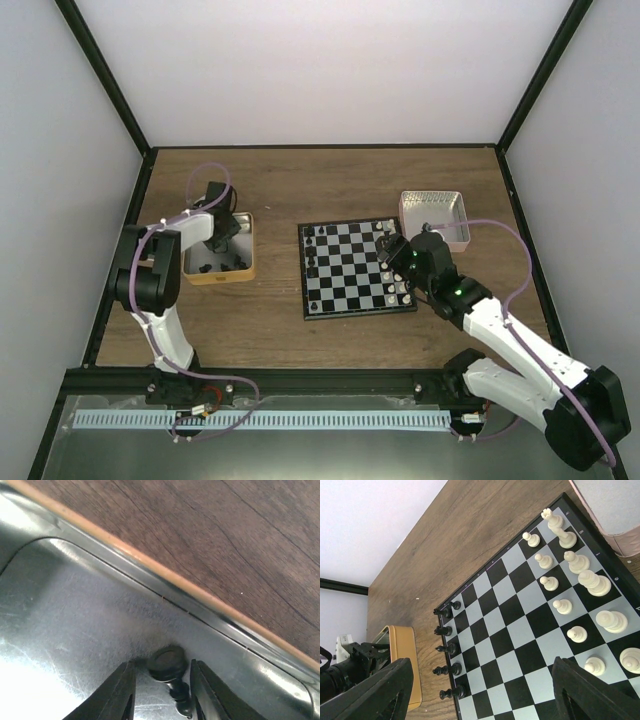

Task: Set up the chess pieces on the board
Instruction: Pick up the chess piece from the storage box.

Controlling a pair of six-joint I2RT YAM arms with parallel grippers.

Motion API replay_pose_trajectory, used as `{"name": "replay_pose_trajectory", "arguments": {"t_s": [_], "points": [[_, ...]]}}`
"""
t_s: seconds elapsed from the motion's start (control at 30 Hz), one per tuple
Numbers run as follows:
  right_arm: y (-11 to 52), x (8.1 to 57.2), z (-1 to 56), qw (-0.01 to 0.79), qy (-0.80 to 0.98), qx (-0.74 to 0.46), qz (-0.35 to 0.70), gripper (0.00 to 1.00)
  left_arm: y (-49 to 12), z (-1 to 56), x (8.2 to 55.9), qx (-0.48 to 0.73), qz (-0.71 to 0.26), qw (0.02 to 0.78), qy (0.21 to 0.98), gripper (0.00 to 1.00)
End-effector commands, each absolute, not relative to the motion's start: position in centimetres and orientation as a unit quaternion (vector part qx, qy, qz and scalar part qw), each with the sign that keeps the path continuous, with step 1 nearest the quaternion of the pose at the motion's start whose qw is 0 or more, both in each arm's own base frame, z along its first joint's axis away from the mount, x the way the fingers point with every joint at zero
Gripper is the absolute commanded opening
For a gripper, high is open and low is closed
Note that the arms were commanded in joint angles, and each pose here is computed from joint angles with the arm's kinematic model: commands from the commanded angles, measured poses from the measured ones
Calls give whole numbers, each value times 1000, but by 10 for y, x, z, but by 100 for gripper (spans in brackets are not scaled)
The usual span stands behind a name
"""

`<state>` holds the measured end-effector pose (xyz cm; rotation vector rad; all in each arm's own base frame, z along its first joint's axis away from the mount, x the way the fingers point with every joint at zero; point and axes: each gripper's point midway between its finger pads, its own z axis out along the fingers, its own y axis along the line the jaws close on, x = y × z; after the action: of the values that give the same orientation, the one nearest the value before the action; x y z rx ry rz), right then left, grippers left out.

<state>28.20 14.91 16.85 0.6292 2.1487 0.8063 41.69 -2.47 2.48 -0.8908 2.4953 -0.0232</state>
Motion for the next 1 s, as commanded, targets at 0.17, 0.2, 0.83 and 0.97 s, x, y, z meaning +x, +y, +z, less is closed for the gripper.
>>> {"name": "replay_pose_trajectory", "arguments": {"t_s": [0.17, 0.2, 0.83, 0.97], "points": [[146, 288, 194, 400, 822, 245, 323, 77, -12, 3, 414, -318, 34, 227, 920, 33], [146, 288, 194, 400, 822, 245, 323, 78, -12, 3, 415, -315, 34, 225, 921, 32], [189, 292, 212, 407, 825, 109, 377, 77, -44, 68, 400, -293, -90, 263, 915, 16], [224, 291, 217, 382, 822, 41, 421, 75, -62, 105, 391, -294, -163, 277, 900, 16]]}}
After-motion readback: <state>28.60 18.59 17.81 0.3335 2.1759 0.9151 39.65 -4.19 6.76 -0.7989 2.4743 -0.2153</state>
